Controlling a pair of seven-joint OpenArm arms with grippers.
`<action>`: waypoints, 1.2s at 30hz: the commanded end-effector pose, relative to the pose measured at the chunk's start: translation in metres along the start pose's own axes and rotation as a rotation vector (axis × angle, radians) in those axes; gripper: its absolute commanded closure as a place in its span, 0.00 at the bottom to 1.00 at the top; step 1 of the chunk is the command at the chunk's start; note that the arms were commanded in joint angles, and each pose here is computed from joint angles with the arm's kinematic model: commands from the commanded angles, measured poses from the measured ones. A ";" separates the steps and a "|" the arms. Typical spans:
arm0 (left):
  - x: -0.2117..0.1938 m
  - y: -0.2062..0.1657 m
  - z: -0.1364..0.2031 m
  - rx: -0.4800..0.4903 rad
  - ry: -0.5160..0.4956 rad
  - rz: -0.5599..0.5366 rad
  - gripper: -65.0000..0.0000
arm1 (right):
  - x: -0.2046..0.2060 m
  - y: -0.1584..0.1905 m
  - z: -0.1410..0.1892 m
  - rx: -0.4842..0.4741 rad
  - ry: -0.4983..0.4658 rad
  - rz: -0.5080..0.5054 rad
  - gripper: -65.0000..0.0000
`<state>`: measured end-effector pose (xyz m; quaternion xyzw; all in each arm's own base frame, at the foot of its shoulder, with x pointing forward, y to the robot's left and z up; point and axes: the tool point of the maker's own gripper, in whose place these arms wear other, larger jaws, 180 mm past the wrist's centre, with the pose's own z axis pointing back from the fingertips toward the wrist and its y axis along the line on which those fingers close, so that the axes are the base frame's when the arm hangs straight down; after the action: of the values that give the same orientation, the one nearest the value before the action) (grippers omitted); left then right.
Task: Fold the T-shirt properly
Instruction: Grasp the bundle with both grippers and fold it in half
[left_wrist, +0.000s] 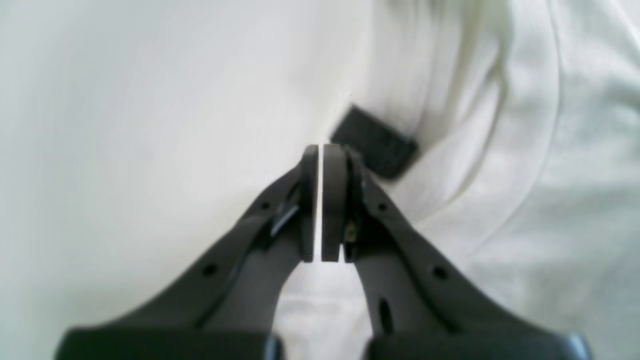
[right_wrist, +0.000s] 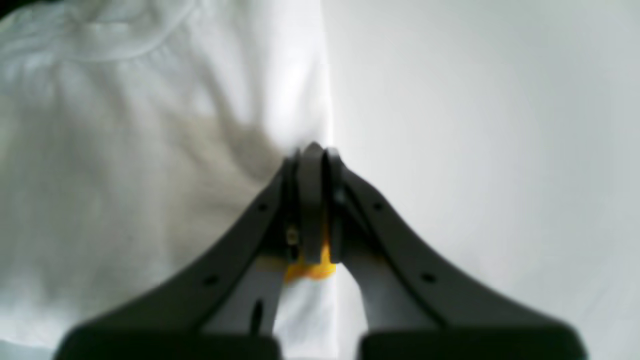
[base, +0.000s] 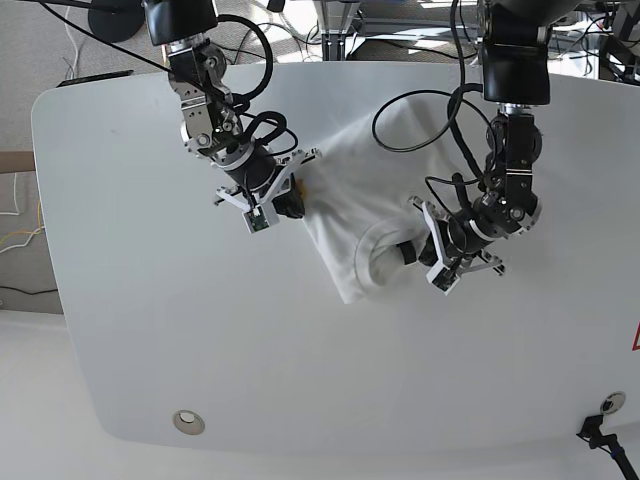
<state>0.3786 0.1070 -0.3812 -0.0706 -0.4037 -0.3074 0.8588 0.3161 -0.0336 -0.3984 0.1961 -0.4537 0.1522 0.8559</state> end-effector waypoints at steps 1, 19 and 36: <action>0.043 0.008 0.017 0.034 -0.129 -0.041 1.00 | 0.038 0.004 0.002 0.017 -0.082 0.026 1.00; -0.063 -0.054 0.040 -0.052 0.051 -0.003 1.00 | 0.070 0.029 -0.071 0.079 -0.084 -0.082 1.00; -0.038 -0.037 0.009 -0.052 0.022 0.049 1.00 | 0.026 -0.022 -0.042 -0.010 -0.022 -0.024 1.00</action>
<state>0.3264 0.0953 -0.4206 -0.1114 -0.3700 -0.2915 0.8751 0.3578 -0.0259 -0.4188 0.2147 -0.4428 0.1273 0.8612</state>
